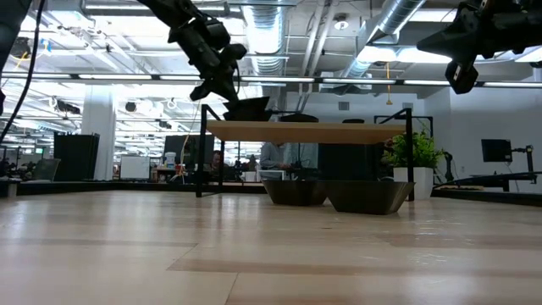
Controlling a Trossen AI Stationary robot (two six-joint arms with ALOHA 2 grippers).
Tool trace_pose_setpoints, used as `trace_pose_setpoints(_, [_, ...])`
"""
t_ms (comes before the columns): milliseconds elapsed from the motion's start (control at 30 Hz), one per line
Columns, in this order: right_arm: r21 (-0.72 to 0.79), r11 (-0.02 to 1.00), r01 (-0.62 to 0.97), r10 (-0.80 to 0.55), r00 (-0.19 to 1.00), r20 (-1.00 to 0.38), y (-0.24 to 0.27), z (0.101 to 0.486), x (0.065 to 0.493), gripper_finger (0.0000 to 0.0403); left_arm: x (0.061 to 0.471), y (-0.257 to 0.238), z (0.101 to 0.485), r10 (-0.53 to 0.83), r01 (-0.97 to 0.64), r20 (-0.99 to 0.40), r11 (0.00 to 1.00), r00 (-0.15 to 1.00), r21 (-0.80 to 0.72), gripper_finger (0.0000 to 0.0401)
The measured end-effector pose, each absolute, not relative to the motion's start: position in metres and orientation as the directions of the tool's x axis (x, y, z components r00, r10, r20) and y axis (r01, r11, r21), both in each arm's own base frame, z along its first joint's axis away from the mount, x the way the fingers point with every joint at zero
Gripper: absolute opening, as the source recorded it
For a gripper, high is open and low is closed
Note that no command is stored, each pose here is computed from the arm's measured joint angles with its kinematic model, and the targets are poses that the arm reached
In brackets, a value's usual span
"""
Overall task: Pick & Place Mini shaped plates
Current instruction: Stack the bottom black distorted square plate on top of the other black distorted square plates on the shelf
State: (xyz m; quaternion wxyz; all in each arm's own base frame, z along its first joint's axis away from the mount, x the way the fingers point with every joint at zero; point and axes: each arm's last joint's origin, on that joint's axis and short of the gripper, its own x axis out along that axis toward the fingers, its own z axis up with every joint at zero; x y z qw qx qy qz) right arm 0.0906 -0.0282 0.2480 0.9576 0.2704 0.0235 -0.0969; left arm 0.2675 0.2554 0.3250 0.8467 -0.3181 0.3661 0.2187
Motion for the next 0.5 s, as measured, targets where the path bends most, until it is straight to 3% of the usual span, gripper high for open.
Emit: trace_pose_setpoints(500, [0.514, 0.835, 0.198, -0.172, 0.98, -0.097, -0.0281, 0.248, 0.0906, 0.0001, 0.2678, 0.2549, 0.324, 0.176, -0.635, -0.778, 0.695, 0.604, -0.336, 0.0015])
